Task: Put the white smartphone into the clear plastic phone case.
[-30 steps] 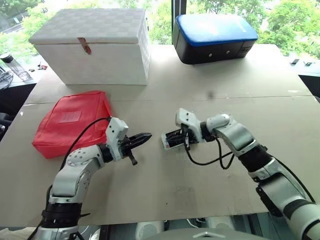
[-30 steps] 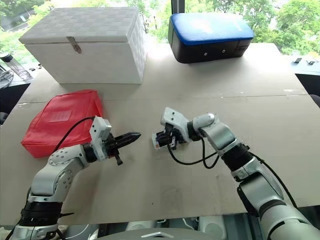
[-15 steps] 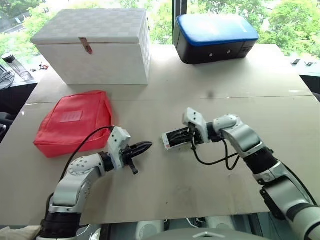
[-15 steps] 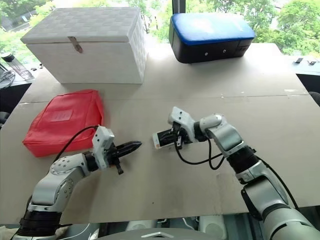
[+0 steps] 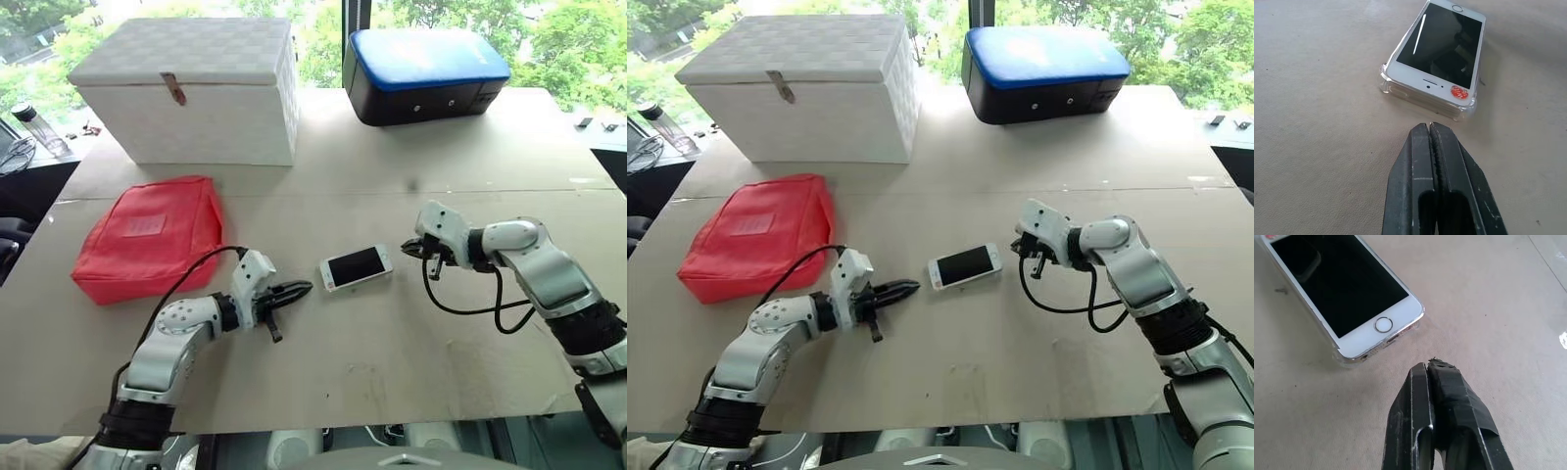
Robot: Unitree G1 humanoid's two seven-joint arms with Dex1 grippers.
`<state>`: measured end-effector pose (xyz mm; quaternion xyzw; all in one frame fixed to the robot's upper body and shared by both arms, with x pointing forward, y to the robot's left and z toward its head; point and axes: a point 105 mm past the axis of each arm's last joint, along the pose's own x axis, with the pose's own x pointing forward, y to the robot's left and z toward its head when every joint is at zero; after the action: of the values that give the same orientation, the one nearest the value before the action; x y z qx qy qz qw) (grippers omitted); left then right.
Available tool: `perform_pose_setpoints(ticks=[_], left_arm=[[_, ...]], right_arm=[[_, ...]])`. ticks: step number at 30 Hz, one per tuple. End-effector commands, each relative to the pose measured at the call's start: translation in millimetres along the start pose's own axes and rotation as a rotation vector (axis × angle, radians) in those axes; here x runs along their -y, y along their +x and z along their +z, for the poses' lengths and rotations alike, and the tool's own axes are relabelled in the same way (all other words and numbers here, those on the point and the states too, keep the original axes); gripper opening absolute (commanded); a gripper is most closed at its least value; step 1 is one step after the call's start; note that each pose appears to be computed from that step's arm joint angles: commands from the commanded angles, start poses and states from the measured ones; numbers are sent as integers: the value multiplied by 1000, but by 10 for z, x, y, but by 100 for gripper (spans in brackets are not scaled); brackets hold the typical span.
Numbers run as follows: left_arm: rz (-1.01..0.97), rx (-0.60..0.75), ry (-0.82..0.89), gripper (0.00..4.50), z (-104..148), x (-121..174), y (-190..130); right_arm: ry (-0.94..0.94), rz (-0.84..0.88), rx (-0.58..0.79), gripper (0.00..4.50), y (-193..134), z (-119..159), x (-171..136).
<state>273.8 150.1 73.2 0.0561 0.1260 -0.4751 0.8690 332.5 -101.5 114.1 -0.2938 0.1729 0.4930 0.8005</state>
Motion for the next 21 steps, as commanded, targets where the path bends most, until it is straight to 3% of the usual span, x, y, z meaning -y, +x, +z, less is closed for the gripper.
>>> perform_pose_setpoints(ticks=[1,8,14,18,21], left_arm=[[-32,1,11,5,73,68,69],[-49,13,22,5,187,118,122],[14,38,18,5,250,19,-7],[164,180,93,5,640,-269,-172],[113,220,116,5,862,-213,-37]], right_arm=[[-47,29,40,0,58,164,-74],[-86,144,43,0,176,219,-342],[-64,116,79,0,125,273,-309],[-23,18,99,0,-79,251,-134],[25,-48,152,0,-222,291,-54]])
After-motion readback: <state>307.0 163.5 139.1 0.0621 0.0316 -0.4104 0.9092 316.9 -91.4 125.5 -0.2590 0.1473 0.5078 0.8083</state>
